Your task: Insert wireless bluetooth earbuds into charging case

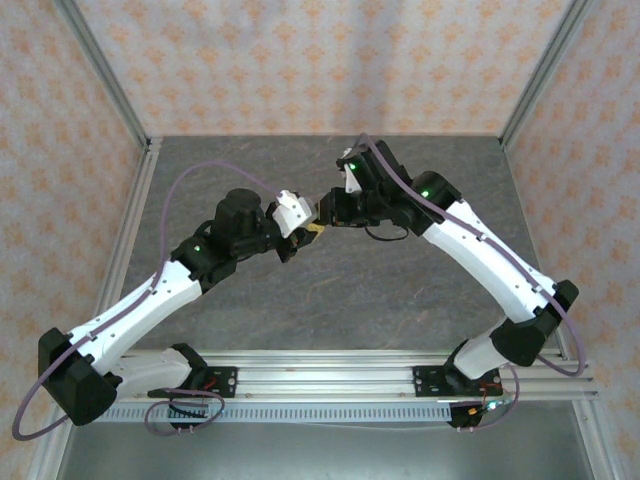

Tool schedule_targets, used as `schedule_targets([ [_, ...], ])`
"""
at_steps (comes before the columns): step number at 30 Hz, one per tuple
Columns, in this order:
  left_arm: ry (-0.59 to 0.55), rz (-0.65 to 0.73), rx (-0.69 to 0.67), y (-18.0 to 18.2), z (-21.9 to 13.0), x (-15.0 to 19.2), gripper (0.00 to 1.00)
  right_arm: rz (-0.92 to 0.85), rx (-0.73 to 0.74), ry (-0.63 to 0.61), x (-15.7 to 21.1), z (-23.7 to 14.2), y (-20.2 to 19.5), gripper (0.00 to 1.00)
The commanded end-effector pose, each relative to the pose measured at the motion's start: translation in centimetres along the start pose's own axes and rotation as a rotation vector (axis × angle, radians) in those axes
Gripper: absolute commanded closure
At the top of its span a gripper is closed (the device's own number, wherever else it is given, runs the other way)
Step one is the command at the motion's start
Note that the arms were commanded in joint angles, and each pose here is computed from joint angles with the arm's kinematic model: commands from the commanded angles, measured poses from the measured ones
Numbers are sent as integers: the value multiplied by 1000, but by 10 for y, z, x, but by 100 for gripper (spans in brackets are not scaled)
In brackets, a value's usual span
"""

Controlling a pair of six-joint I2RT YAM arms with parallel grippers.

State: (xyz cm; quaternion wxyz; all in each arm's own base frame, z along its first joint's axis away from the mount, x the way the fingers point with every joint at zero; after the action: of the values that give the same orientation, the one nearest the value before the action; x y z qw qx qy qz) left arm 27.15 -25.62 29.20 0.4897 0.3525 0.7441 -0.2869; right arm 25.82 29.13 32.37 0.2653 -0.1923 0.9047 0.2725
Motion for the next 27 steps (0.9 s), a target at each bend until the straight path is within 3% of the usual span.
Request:
schedule_targets([
  [1,-48,36,-11,-2,-5,-20,100,-27,-7,16,3,-7,5,81],
  [13,-57,41,4,-6,-10,-16,100,-77,37,-62,-16,-32,3,87],
  [27,-75,41,32,-11,-12,-19,100,-68,32,-22,-8,-33,-2,88],
])
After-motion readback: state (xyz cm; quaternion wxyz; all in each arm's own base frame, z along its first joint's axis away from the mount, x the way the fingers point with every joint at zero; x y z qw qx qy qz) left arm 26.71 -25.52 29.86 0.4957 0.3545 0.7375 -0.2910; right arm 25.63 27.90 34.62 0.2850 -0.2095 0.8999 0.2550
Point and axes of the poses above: each hand's point on the last joint's axis, 136 mm out from that joint toward the fingers, its own z axis out along the fingers, its own y axis along the line the jaws close on, x = y × z, the point moved 1 cm from there along -z, back along the fingers, and after that the axes turned 13 degrees about -z, right-handed, at the moved point
